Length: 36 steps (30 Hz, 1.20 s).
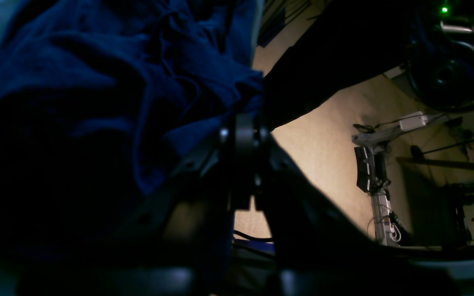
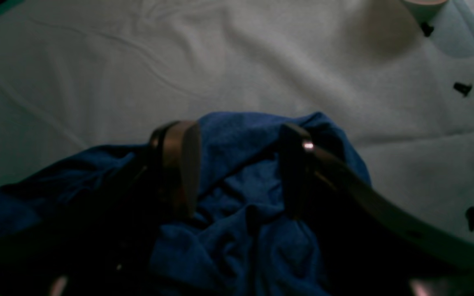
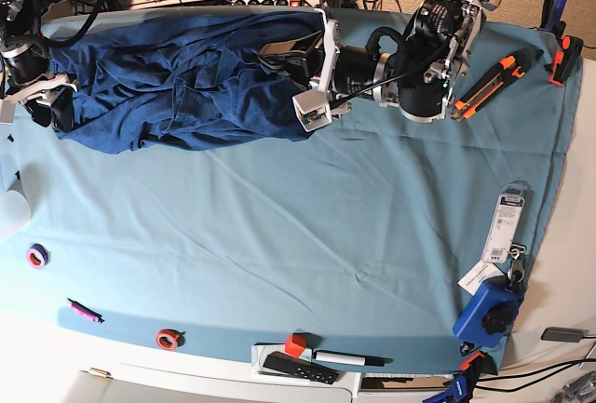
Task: Layout the t-shirt on the table in an organized manner, then fold the t-shirt properly
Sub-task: 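Regrasp the folded end of the shirt with the left gripper, then drag the folded end with the left gripper toward the right gripper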
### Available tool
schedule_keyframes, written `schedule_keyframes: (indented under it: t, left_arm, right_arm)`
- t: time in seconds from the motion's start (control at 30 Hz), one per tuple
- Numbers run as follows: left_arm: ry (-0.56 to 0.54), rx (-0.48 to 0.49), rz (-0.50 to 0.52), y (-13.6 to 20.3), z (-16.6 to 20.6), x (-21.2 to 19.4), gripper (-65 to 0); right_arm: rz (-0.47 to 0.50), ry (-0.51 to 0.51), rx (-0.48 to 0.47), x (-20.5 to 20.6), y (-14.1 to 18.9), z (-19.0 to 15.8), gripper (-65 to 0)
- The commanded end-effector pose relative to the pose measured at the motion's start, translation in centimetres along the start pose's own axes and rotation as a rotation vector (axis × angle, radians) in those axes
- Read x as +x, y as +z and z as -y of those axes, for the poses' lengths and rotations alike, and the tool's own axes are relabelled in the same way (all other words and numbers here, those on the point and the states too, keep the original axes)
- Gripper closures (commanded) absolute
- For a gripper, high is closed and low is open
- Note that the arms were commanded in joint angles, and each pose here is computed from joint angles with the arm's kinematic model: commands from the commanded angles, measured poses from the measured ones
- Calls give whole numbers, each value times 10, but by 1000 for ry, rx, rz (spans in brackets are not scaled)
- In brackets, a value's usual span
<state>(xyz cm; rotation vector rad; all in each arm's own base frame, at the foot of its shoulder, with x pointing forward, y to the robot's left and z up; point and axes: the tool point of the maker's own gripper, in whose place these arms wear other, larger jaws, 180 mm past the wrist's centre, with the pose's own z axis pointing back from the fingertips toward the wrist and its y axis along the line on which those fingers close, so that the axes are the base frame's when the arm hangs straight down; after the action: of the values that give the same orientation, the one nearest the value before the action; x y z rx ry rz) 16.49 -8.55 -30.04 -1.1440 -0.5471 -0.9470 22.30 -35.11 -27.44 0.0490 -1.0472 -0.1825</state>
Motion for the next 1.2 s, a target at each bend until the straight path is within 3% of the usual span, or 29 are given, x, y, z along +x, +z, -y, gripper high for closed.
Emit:
schedule_keyframes:
  t: [0.0, 0.43, 0.67, 0.8, 0.83, 0.93, 0.97, 1.17]
  left_arm:
    - [-22, -20, 52, 2, 5, 15, 0]
    - [-29, -66, 121, -24, 24, 33, 0]
    - [-99, -174, 21, -58, 63, 16, 0]
    - [-180, -149, 8, -75, 71, 12, 0]
    - [-197, -137, 5, -78, 70, 12, -21]
    - [-177, -89, 6, -81, 63, 13, -278]
    - [-160, -72, 7, -80, 60, 14, -311]
    - [-170, -38, 2, -78, 50, 21, -313]
  right_arm:
    - [60, 20, 2, 18, 4, 0, -303]
    - [61, 17, 2, 18, 3, 0, -303]
    - [61, 17, 2, 18, 3, 0, -303]
    - [60, 17, 2, 18, 3, 0, -303]
    - [60, 17, 2, 18, 3, 0, -303]
    - [60, 17, 2, 18, 3, 0, -303]
    - [60, 17, 2, 18, 3, 0, -303]
    - [61, 18, 2, 18, 3, 0, -303]
